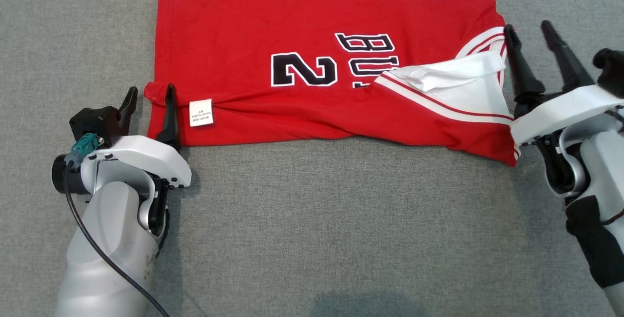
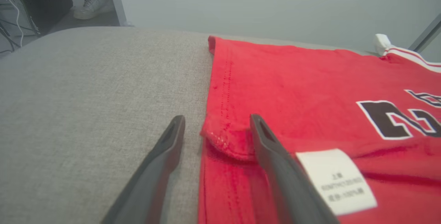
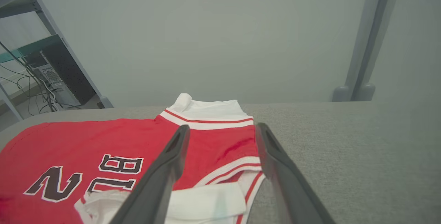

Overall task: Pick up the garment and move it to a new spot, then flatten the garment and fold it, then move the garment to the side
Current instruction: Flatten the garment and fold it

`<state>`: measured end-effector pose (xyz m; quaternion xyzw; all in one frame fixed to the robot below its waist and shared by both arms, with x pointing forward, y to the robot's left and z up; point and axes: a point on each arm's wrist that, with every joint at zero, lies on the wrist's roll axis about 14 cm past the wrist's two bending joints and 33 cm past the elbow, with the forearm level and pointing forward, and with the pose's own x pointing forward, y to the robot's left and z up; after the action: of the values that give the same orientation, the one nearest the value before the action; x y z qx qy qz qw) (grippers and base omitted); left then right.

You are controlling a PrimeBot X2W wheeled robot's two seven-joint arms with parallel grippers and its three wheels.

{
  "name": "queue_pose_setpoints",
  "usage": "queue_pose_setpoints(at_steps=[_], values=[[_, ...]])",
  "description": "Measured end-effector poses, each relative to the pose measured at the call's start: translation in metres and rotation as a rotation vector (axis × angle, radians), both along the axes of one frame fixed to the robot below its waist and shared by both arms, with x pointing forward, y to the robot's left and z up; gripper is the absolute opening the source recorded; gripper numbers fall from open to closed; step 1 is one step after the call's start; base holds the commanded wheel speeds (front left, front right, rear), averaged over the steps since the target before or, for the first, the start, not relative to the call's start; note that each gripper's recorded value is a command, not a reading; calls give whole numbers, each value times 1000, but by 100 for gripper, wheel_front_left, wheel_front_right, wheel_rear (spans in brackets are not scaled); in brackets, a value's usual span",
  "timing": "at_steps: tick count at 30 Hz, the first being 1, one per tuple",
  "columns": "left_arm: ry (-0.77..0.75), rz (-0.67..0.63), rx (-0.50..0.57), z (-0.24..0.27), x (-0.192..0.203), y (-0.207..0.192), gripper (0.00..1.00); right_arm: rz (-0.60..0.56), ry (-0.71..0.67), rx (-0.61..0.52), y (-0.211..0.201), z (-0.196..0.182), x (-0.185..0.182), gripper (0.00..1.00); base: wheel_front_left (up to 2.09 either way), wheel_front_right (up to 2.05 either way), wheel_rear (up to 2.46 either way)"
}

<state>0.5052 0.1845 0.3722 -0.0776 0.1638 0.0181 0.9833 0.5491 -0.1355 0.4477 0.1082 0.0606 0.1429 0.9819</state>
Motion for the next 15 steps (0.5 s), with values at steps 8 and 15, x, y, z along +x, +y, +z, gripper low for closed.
queue_pose_setpoints(at_steps=[8, 15], values=[[-138, 17, 23, 43, 6, 4, 100, -86, -78, -38, -30, 25, -3, 100, 0, 0, 0], [-127, 44, 24, 39, -27, 12, 100, -87, -20, -20, -26, 5, -37, 100, 0, 0, 0]])
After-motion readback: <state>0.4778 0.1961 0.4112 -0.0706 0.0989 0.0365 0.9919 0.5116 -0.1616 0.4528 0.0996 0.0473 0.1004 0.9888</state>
